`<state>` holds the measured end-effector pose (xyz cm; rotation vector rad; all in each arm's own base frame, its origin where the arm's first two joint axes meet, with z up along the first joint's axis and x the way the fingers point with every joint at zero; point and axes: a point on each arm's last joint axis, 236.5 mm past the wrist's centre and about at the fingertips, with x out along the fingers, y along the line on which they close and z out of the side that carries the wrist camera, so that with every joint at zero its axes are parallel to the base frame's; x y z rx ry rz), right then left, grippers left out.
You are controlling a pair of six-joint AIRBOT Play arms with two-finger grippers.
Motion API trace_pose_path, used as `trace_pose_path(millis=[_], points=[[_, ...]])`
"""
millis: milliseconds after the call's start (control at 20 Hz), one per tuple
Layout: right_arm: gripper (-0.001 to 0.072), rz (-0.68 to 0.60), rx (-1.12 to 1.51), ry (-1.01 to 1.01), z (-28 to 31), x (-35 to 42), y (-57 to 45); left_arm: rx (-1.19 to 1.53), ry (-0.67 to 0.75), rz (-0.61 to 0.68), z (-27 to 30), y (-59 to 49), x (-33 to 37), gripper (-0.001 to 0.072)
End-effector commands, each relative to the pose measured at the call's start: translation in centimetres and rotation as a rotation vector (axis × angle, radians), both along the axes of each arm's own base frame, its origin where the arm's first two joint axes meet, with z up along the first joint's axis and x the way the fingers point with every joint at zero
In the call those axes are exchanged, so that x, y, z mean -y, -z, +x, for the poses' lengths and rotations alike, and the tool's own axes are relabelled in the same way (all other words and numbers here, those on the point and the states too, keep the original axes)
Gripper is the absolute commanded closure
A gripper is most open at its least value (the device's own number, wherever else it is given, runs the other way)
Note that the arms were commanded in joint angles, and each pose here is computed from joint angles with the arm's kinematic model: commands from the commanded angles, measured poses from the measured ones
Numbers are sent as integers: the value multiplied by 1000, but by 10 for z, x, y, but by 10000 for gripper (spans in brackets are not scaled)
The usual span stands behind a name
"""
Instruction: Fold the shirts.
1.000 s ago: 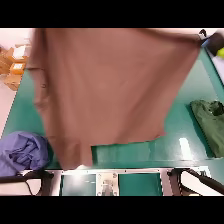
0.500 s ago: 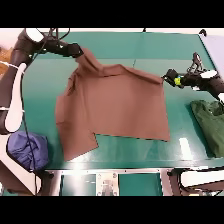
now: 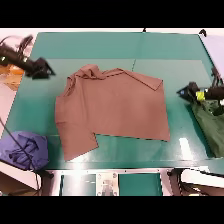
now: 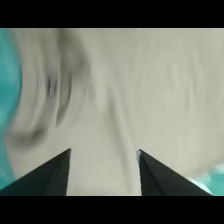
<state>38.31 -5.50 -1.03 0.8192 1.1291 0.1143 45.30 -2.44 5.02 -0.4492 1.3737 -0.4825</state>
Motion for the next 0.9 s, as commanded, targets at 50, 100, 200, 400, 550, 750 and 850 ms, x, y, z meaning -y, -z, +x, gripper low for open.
trace_pose_path(millis=[50, 100, 200, 400, 550, 750, 850], points=[[398, 25, -191, 117, -104, -11, 38, -296, -96, -1, -110, 56, -42, 235], [397, 39, -212, 150, -120, -18, 46, -339, -124, 35, -132, 74, -52, 234], [397, 44, -230, 176, -140, -30, 60, -415, -147, 40, -168, 104, -55, 233], [396, 58, -264, 178, -154, -39, 72, -365, -198, -51, -166, 140, -29, 234], [388, 46, -254, 187, -151, -36, 73, -298, -241, -158, -151, 139, -8, 234], [334, 36, -246, 198, -149, -33, 74, -284, -281, -209, -146, 147, 1, 235], [333, 37, -246, 198, -149, -33, 74, -299, -290, -257, -147, 153, 9, 236]])
